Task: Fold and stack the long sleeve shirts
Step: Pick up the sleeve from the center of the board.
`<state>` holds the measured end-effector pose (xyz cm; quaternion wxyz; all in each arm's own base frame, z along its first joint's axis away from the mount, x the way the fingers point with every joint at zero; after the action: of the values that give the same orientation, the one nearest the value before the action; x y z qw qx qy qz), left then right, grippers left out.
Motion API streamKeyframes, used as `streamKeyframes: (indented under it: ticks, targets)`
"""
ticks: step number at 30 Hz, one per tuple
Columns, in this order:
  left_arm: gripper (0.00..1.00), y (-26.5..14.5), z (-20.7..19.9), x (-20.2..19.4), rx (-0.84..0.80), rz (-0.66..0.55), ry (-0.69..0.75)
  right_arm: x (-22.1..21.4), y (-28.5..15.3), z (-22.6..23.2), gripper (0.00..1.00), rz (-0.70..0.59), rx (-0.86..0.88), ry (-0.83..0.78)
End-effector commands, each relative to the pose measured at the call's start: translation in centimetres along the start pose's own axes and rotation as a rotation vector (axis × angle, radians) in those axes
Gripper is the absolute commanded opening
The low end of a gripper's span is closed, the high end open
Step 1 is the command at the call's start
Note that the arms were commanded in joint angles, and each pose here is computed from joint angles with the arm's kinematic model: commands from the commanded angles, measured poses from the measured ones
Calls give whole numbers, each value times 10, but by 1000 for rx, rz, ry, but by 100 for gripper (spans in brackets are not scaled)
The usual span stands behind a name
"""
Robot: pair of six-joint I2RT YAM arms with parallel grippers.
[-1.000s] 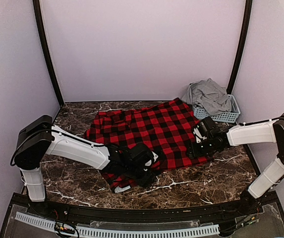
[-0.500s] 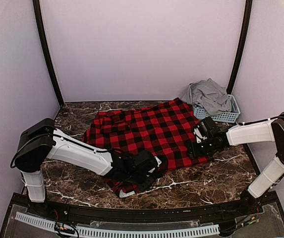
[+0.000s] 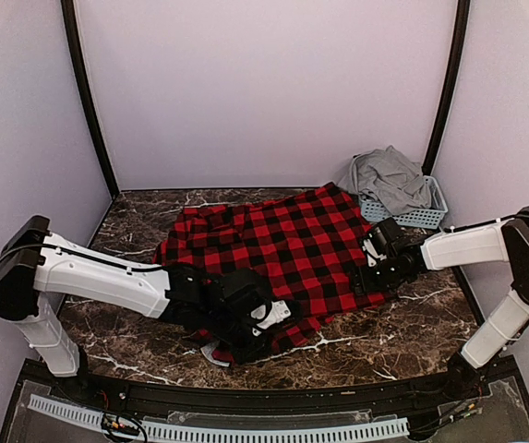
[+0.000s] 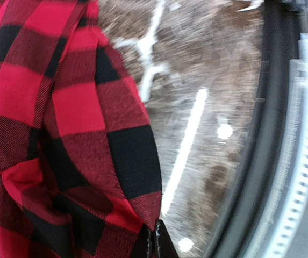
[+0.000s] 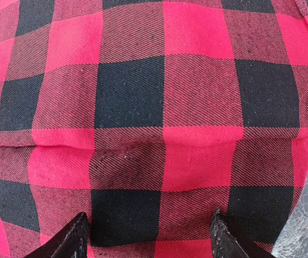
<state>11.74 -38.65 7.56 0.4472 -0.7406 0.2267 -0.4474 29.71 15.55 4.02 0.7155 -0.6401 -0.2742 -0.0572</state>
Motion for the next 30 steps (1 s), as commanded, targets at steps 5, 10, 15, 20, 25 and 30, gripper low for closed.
streamKeyframes:
  ticks: [5,10,15,20,25,30]
  targets:
    - [0,-69,-49,6,-267,-61,134,-5,5,-5,74,34,-21,-5]
    - [0,-99,-60,21,-332,-182,201,0,-2,1,74,16,17,-20]
    - [0,-125,-48,41,-393,-330,152,7,-23,19,75,-55,144,-64]
    - [0,-140,-19,59,-410,-467,34,15,-54,53,75,-140,316,-137]
    - [0,-125,16,64,-406,-504,-93,19,-88,100,78,-227,529,-208]
    - [0,-102,41,65,-432,-469,-212,9,-103,141,82,-265,647,-303]
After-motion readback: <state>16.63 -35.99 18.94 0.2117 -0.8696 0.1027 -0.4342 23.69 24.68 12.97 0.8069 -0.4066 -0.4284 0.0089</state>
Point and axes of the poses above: each gripper's point midway between its finger pads, its own y axis out along the fingers, its own z axis along the line the jaws close on, x = y × z, the point moved 2 cm from there along -y, back along the fingers, and after that the axes turned 7 degrees about -y, right-handed, at the moved point
